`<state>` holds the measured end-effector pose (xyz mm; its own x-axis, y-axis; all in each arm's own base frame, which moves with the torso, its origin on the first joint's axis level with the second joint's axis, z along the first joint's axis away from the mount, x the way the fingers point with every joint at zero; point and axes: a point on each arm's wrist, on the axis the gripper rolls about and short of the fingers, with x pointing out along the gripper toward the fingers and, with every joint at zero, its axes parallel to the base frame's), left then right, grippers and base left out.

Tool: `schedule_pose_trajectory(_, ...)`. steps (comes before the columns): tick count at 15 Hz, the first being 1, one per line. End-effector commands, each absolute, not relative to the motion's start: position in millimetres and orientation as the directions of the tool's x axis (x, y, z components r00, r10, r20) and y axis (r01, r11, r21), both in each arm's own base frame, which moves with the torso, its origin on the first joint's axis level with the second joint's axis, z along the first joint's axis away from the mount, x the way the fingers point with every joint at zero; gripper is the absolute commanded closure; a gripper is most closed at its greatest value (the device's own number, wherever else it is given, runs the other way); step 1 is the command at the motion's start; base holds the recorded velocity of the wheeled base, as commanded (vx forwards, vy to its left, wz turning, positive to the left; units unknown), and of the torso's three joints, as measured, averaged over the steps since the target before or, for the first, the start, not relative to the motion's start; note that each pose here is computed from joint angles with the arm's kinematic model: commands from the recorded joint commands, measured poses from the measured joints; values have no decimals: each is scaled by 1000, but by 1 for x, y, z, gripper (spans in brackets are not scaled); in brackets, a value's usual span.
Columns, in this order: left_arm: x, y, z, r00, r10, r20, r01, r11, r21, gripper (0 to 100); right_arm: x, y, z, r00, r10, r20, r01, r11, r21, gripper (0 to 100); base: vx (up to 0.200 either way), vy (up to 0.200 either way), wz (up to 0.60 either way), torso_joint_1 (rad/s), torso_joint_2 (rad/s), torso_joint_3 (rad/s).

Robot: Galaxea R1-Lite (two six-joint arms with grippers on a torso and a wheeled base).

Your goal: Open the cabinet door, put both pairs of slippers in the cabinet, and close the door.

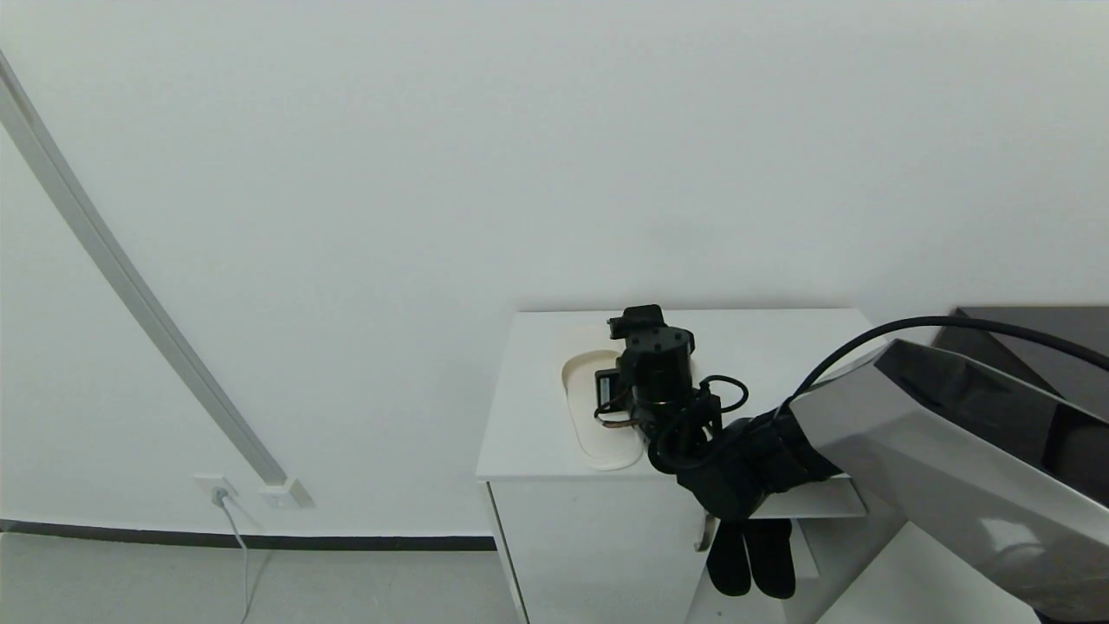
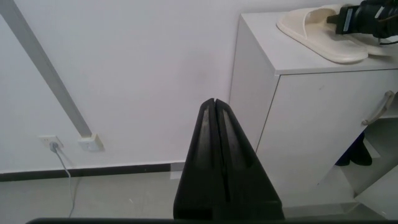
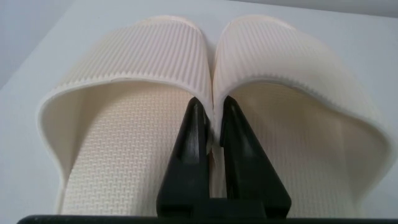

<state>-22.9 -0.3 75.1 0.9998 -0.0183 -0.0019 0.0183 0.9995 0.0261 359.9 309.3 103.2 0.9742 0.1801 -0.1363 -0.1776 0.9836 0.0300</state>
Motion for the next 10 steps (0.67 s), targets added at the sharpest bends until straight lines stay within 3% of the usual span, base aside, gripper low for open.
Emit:
schedule_pose_trajectory(1,-23,0,75,1000,-18,-3,18,999,26,100,359,309,107,975,181,-129,-178,983,35,100,0,0,0,0,0,0)
schedule_pose_trajectory(3,-23,0,75,1000,-18,-3,18,999,26,100,350,301,119,972,203,-122,-199,979,45,100,0,0,0,0,0,0)
schedule_pose_trajectory(7,-23,0,75,1000,-18,-3,18,999,26,100,296,263,167,923,366,-116,-361,930,68,100,0,0,0,0,0,0)
schedule_pose_trajectory(10,-23,0,75,1000,-18,-3,18,999,26,100,255,230,176,905,398,-150,-394,917,61,100,0,0,0,0,0,0)
